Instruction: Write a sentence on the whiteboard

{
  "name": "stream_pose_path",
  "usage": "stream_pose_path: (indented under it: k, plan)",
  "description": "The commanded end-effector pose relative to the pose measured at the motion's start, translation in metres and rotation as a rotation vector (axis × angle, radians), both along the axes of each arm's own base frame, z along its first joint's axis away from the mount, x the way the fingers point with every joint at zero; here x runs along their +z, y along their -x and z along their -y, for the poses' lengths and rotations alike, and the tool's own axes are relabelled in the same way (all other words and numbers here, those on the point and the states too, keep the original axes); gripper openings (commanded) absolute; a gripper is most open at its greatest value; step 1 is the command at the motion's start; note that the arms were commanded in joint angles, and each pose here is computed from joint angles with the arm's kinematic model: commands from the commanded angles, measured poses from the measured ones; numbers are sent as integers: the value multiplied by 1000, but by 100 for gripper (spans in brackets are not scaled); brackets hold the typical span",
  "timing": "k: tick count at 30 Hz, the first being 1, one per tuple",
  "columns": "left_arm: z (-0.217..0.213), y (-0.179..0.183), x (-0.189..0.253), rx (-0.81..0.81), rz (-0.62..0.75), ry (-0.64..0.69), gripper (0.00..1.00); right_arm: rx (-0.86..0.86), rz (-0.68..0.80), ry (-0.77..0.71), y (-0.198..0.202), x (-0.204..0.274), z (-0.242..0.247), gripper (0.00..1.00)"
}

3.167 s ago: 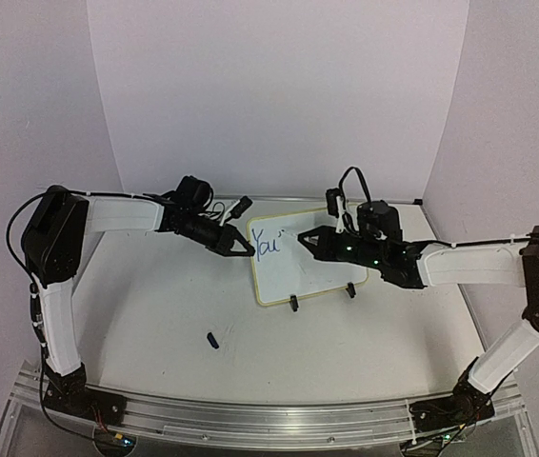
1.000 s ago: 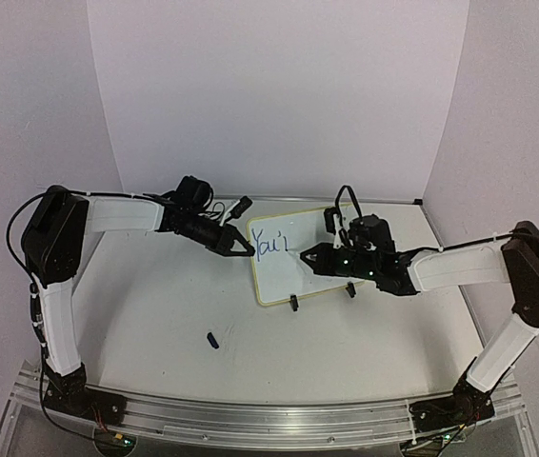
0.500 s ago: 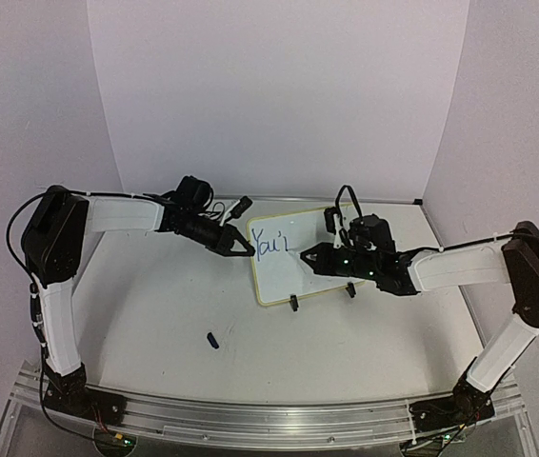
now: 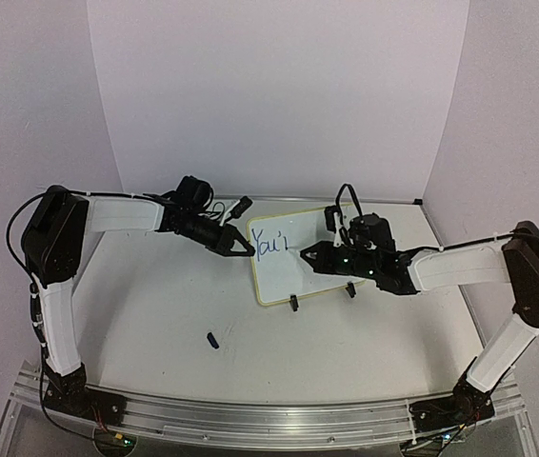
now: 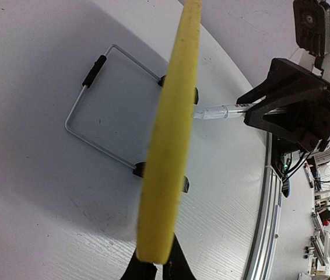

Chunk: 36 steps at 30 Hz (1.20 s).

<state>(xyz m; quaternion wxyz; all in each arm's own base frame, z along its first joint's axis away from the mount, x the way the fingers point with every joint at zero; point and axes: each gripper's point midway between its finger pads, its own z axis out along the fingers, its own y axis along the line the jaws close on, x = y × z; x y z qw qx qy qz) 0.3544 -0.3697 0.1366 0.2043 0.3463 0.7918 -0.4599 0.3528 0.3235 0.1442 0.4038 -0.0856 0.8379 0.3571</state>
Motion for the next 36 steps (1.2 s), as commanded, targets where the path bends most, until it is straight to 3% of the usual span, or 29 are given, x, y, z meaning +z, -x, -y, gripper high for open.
stream_pose_path:
  k: [1,22,36]
  plan:
    - [6,5,-6,-27,1,-21,0,-44,92,-64,-18,39,-2,0]
    - [7,6,-6,-28,0,-21,0,-98,86,-61,-23,36,4,0]
    - [7,6,-6,-30,1,-22,0,-78,137,-105,-9,58,12,0]
